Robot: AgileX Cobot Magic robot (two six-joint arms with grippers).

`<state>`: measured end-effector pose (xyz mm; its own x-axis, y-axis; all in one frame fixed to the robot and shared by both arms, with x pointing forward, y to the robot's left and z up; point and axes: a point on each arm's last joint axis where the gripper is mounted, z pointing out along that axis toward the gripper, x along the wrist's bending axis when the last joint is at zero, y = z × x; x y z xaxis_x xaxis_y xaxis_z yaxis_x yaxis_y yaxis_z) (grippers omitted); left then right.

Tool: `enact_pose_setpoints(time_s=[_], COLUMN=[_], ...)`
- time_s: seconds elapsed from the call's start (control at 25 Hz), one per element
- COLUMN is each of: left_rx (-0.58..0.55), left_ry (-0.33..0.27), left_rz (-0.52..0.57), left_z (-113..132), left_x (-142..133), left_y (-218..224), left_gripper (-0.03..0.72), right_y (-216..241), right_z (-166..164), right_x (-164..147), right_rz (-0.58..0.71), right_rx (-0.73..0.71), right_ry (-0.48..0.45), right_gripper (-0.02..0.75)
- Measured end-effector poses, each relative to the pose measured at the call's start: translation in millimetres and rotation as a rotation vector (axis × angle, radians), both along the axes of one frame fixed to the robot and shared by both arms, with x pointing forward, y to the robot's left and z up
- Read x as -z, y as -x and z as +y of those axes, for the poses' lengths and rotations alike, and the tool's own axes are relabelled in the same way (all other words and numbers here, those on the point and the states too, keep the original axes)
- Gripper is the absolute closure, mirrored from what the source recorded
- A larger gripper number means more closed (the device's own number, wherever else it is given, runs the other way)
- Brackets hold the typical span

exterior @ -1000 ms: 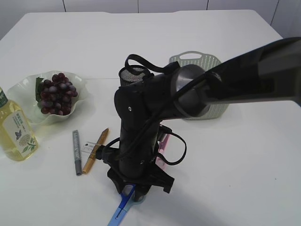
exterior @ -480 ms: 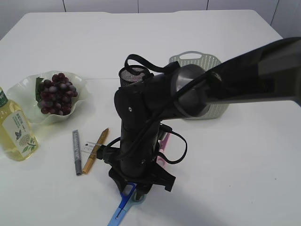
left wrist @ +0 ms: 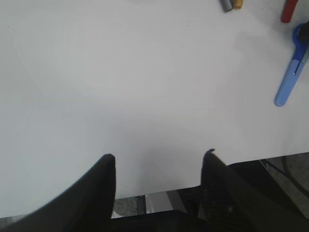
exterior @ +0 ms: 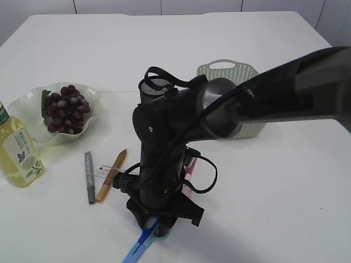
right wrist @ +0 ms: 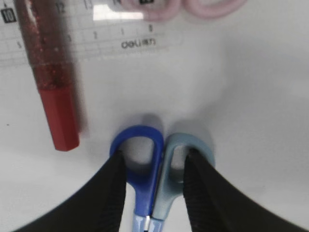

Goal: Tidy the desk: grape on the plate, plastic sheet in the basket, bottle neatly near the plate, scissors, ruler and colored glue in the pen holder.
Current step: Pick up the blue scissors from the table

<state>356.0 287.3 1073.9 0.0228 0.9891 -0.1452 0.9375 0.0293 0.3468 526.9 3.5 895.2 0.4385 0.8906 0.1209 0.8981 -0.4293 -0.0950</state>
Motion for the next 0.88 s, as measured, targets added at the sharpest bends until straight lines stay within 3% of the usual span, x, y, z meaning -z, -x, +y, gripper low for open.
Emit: enact_pose_setpoints(time_s=[0.88], left_rx=[0.0], left_ry=[0.0], left_rz=[0.0], left_z=[0.0], left_x=[0.0], left_y=[0.0], left_gripper=[0.272], right_y=[0.8], right_z=[1.3], right_x=[0.0], right_rz=[0.015], right_rx=[0.003], right_ry=[-0.009], right_gripper=[0.437])
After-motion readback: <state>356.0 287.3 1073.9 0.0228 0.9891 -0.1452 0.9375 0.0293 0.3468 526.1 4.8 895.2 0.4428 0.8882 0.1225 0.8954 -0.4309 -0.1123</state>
